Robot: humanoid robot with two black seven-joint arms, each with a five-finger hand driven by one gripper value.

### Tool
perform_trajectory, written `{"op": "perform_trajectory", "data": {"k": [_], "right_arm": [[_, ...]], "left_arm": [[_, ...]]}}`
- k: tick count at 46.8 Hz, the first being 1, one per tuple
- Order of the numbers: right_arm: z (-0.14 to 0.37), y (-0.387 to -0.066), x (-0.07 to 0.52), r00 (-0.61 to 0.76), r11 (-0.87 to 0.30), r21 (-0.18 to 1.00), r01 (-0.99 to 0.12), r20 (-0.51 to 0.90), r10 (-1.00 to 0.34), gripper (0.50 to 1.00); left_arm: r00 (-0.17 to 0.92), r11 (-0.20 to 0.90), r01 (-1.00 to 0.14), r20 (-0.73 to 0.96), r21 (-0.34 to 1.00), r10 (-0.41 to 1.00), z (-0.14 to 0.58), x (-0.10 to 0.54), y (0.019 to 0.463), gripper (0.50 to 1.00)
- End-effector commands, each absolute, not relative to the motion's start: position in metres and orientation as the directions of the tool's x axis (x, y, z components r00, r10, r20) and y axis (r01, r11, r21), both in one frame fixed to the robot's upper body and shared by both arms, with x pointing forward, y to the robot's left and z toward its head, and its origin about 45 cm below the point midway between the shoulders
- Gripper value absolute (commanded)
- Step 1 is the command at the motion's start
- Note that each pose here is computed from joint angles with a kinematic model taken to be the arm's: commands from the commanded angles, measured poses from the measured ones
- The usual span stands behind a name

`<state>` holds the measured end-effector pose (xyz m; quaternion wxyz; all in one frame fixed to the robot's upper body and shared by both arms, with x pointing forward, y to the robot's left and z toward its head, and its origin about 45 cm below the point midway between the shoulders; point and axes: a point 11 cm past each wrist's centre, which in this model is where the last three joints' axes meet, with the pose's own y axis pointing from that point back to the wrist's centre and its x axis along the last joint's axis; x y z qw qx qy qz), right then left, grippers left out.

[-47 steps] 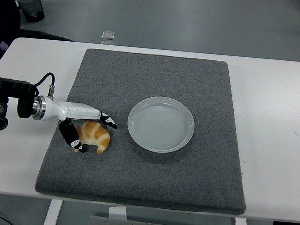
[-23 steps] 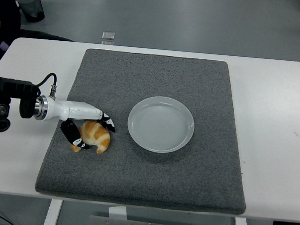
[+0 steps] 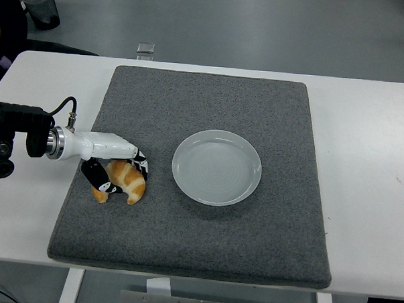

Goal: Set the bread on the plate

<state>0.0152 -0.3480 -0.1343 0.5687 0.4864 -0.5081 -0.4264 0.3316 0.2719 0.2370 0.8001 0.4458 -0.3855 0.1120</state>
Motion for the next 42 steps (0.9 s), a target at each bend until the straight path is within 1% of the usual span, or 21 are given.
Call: {"op": "perform_trajectory", "data": {"k": [1, 28, 42], "right_arm": [[-0.134, -0.348, 0.015, 0.120, 0.163, 0.987, -0.008, 0.163, -0.979, 0.930], [-0.134, -0.348, 0.015, 0.121, 0.164, 0.986, -0.010, 0.164, -0.979, 0.930], [-0.134, -0.348, 0.015, 0.121, 0.164, 0.986, -0.010, 0.164, -0.979, 0.932]], "left_arm": [[0.677, 0.581, -0.519, 0.716, 0.627, -0.167, 0.236, 0.332, 0.269, 0.500], [0.640, 0.593, -0.560, 0.757, 0.578, -0.133, 0.249, 0.342, 0.267, 0.500], [0.562, 0.619, -0.603, 0.819, 0.504, -0.119, 0.301, 0.365, 0.256, 0.500]]}}
